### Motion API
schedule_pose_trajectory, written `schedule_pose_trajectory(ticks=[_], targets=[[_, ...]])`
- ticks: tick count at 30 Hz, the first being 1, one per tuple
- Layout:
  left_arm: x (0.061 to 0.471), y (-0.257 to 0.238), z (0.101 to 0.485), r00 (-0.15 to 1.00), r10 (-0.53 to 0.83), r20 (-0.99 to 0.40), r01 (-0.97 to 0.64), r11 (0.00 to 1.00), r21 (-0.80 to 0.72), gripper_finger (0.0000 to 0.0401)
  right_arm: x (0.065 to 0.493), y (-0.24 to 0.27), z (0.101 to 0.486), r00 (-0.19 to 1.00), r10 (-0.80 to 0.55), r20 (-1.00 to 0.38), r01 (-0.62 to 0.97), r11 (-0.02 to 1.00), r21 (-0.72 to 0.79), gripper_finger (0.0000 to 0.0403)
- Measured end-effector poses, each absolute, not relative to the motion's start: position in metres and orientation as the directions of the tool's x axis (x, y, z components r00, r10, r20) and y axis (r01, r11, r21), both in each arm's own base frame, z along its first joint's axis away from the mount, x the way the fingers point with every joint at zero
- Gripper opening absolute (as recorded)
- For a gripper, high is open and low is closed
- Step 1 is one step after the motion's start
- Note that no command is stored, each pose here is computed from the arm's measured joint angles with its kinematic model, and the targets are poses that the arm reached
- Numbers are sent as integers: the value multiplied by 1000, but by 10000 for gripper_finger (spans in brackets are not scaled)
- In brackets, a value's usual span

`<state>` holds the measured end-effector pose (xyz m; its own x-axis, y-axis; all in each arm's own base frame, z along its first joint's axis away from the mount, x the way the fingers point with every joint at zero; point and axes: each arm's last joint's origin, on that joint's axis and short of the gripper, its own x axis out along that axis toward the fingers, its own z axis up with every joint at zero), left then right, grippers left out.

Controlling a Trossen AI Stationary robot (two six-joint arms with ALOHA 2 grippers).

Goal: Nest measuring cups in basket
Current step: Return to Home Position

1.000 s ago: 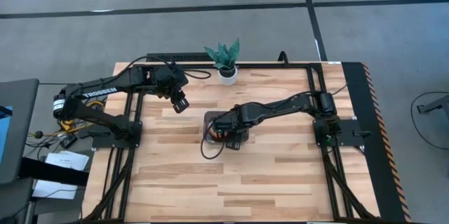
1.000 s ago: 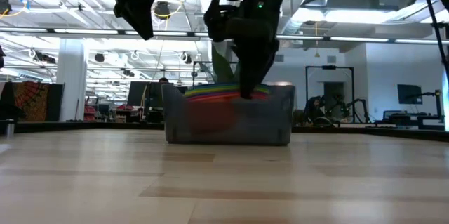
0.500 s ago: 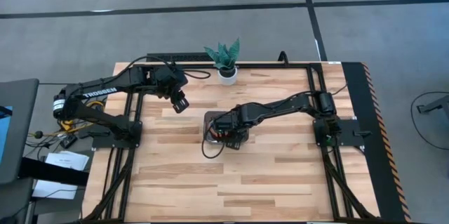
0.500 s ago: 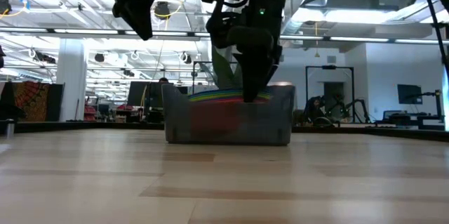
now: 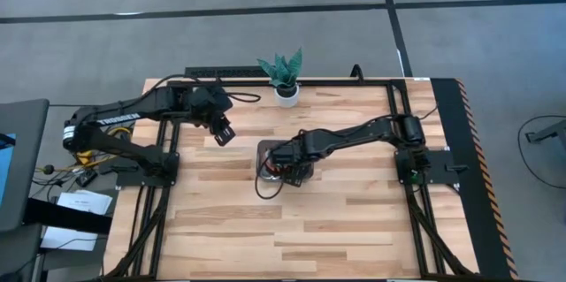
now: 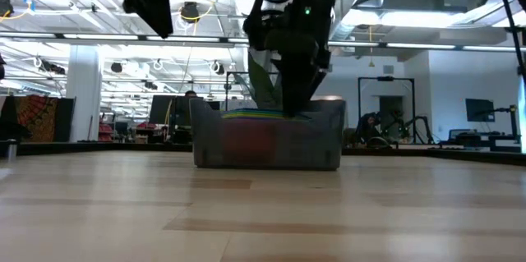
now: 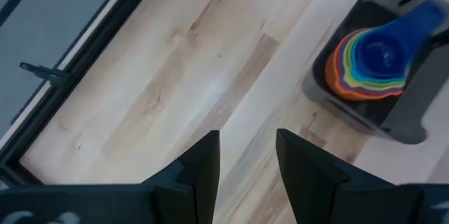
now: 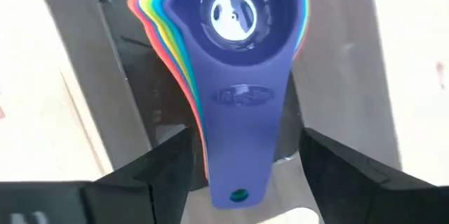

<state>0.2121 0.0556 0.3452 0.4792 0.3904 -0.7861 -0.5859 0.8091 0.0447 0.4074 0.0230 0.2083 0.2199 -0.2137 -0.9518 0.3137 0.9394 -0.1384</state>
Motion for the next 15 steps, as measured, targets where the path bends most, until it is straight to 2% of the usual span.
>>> schedule_pose_trajectory(ticks=[8, 15], targets=[[172, 45, 377, 612, 440, -657, -607, 794, -33, 130, 389, 33, 258, 347, -259, -902, 377, 919, -119, 276], [141, 30, 406, 777, 435, -456, -539, 833, -125, 130, 368, 36, 322, 581, -253, -774, 412, 911, 11, 276]])
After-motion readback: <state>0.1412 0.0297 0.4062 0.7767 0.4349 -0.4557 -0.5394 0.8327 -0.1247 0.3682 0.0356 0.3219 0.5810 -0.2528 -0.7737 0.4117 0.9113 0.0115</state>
